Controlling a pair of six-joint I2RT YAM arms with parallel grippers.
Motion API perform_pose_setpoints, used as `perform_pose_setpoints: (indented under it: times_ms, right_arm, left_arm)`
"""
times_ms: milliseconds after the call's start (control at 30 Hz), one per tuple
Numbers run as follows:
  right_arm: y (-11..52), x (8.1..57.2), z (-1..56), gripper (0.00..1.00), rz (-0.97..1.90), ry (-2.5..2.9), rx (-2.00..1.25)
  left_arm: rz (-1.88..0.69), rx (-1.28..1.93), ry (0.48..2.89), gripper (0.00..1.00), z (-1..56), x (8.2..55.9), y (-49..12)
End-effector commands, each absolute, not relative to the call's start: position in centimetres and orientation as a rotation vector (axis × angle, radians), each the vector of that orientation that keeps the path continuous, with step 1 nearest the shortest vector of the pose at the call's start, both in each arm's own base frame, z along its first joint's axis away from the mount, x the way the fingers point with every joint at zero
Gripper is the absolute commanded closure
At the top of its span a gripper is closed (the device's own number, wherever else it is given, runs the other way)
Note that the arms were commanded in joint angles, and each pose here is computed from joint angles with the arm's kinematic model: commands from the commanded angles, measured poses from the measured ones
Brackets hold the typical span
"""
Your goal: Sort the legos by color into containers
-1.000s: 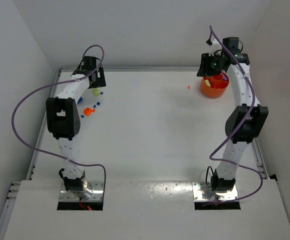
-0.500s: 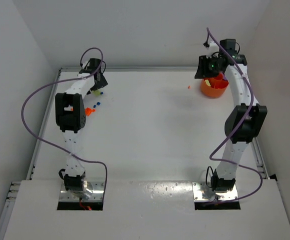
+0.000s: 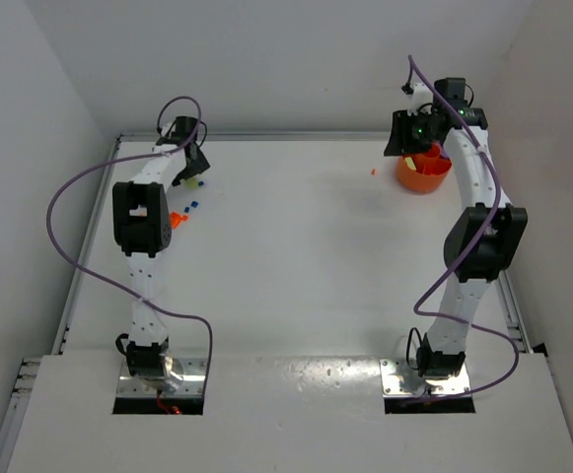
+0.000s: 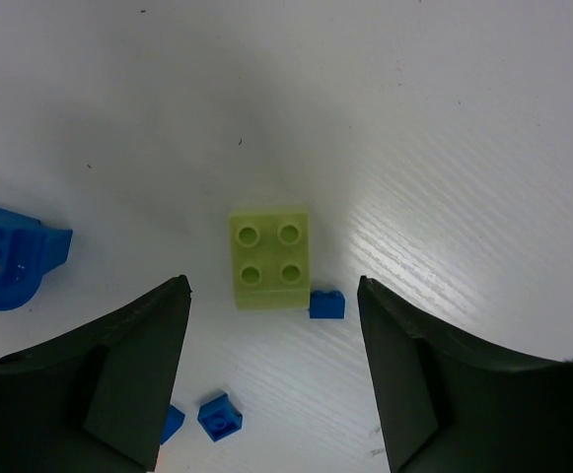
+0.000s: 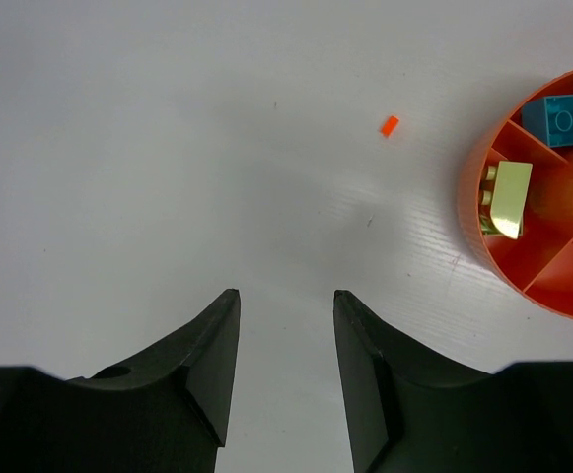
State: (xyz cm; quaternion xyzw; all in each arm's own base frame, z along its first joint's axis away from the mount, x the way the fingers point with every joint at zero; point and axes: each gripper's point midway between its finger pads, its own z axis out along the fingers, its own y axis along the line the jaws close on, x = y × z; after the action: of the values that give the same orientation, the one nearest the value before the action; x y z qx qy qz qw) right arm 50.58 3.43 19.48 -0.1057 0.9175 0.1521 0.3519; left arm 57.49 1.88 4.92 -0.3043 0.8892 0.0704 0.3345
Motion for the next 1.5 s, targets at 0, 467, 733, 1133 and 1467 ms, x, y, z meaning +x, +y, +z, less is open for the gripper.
perform_pose_setpoints:
  times_ms: [0,467,733,1133,1467]
  right_arm:
    - [3.9,50.9,19.9,0.56,0.413,2.349,-0.290]
    - [4.2,50.7,19.5,0.56,0.431,2.357,-0.293]
    - [8.2,47.8,20.4,0.56,0.692,2.257,-0.405]
    - [16.2,41.8,26.3,0.48,1.087,1.911,-0.389]
    - [25.1,41.0,25.9,0.47,1.160,1.932,-0.527]
  left_arm:
    - [0.170,-0.807,2.300,0.27,4.8,58.6,2.9]
    - [0.147,-0.794,2.323,0.55,2.8,59.5,4.0]
    - [0.010,-0.838,2.350,0.82,3.0,58.3,3.5]
    - [-0.735,-1.033,2.105,1.00,16.9,51.3,-1.6]
    - [-1.191,-0.942,2.049,1.00,22.8,48.1,-11.4]
